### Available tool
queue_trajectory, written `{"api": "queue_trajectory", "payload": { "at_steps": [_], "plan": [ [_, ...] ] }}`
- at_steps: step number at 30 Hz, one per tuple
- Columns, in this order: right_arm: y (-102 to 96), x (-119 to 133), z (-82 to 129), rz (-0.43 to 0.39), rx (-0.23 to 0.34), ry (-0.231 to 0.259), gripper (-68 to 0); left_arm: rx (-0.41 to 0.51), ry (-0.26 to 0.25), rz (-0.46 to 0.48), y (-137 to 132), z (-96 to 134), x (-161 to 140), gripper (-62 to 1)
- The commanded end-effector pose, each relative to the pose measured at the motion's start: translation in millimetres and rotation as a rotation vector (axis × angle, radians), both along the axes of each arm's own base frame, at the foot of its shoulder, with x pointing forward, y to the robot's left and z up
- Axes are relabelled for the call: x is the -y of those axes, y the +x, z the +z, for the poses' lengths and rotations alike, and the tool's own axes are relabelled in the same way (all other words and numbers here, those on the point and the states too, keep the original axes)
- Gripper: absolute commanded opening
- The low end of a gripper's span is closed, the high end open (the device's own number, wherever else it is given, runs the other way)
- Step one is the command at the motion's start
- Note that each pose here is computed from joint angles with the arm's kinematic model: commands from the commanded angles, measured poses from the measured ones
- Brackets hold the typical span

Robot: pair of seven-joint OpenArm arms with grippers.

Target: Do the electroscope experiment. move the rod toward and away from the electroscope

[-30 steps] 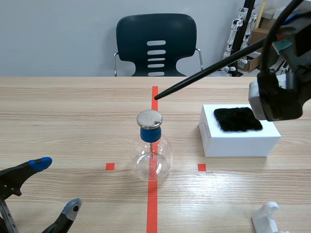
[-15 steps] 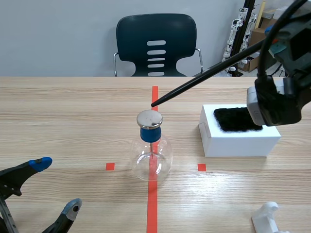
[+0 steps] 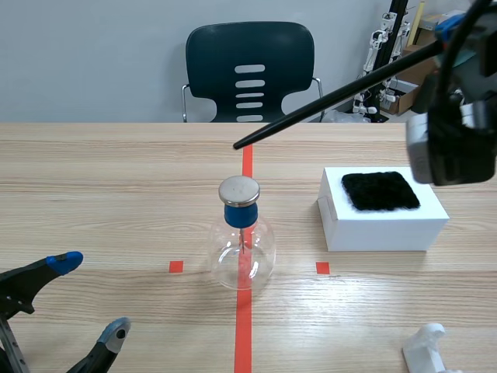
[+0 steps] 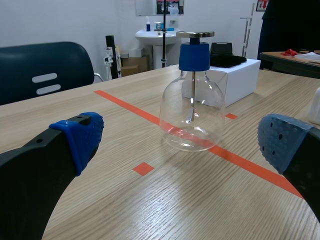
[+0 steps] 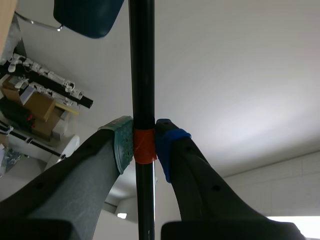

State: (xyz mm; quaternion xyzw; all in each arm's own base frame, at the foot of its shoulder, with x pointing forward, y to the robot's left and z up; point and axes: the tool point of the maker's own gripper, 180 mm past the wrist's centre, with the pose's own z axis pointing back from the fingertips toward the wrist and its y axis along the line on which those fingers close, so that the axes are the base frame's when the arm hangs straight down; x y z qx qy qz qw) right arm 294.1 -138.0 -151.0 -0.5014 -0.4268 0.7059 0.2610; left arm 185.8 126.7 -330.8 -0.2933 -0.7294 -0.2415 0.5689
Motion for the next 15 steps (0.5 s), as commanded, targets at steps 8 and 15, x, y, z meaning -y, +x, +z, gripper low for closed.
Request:
{"api": "queue_trajectory", "payload": {
  "at_steps": [8, 15],
  "plan": [
    [-9.8, 41.5, 43.8, -0.063, 0.062, 0.165, -66.4, 0.017, -0.020, 0.006, -0.3, 4.4, 0.2, 1.4],
    [-32.6, 76.7, 46.0, -0.141, 0.021, 0.307, -66.4, 0.017, -0.019, 0.006, -0.3, 4.3, 0.3, 1.4]
  ]
}}
